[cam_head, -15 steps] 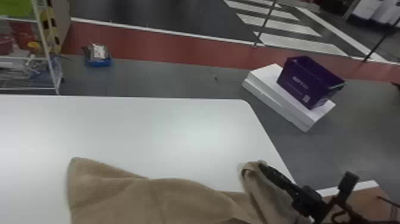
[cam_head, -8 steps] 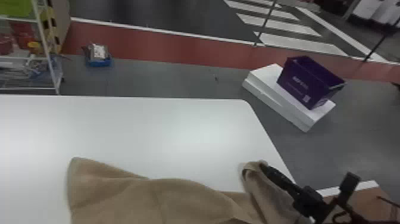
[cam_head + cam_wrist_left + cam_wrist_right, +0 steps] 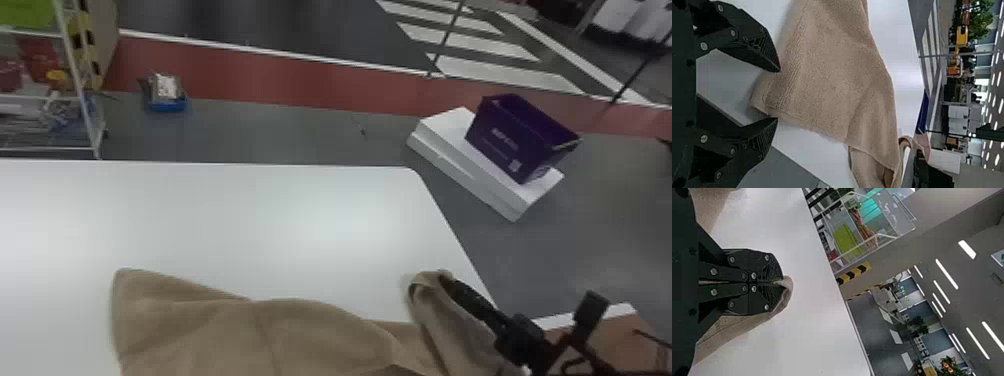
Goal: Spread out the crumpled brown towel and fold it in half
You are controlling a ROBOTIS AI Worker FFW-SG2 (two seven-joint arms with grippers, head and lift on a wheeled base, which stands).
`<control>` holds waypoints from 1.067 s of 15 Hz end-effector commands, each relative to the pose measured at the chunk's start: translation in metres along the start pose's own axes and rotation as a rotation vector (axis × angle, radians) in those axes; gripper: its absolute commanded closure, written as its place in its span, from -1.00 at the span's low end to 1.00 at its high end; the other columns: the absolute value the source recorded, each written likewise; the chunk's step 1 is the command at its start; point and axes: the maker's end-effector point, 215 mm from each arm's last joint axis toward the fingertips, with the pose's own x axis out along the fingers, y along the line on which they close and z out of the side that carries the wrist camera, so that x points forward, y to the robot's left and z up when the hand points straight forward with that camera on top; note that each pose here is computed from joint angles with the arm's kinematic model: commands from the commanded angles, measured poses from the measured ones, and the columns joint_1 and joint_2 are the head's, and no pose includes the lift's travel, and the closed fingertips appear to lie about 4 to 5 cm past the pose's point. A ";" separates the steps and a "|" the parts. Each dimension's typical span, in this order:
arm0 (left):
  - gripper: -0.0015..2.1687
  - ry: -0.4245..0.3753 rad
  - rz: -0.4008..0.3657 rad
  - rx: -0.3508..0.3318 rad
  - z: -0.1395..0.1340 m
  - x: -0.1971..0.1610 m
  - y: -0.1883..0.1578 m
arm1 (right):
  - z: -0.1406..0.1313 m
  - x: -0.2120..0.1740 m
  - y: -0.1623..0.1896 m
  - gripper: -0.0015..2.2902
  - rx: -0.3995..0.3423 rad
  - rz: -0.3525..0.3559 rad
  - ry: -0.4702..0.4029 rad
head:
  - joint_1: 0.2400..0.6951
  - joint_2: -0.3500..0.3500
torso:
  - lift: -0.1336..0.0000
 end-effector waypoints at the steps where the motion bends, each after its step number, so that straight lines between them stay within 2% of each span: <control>1: -0.35 -0.006 0.000 -0.001 0.003 0.000 0.001 | 0.002 -0.002 -0.002 0.96 0.006 0.002 -0.008 | 1.00 -1.00 | -0.85; 6: -0.35 -0.021 0.004 -0.001 0.012 -0.005 0.006 | 0.002 -0.001 -0.003 0.96 0.010 0.001 -0.009 | 1.00 -1.00 | -0.85; 8: -0.01 -0.029 0.017 -0.003 0.015 -0.006 0.011 | 0.002 -0.001 -0.004 0.96 0.010 0.000 -0.008 | 1.00 -1.00 | -0.85; 9: 0.02 -0.027 0.022 -0.003 0.015 -0.007 0.015 | 0.003 -0.001 -0.004 0.96 0.009 0.001 -0.009 | 1.00 -1.00 | -0.85; 10: 0.19 -0.033 0.028 -0.002 0.017 -0.008 0.017 | 0.004 0.000 -0.003 0.96 0.009 0.002 -0.011 | 1.00 -1.00 | -0.85; 11: 0.23 -0.043 0.038 -0.009 0.021 -0.011 0.022 | 0.004 0.000 -0.003 0.96 0.009 0.002 -0.012 | 1.00 -1.00 | -0.85; 14: 0.23 -0.102 0.088 -0.041 0.048 -0.030 0.046 | 0.017 -0.004 0.006 0.96 0.002 0.027 -0.038 | 1.00 -1.00 | -0.85; 16: 0.23 -0.166 0.147 -0.061 0.075 -0.052 0.074 | 0.032 -0.013 0.018 0.96 0.000 0.039 -0.053 | 1.00 -1.00 | -0.85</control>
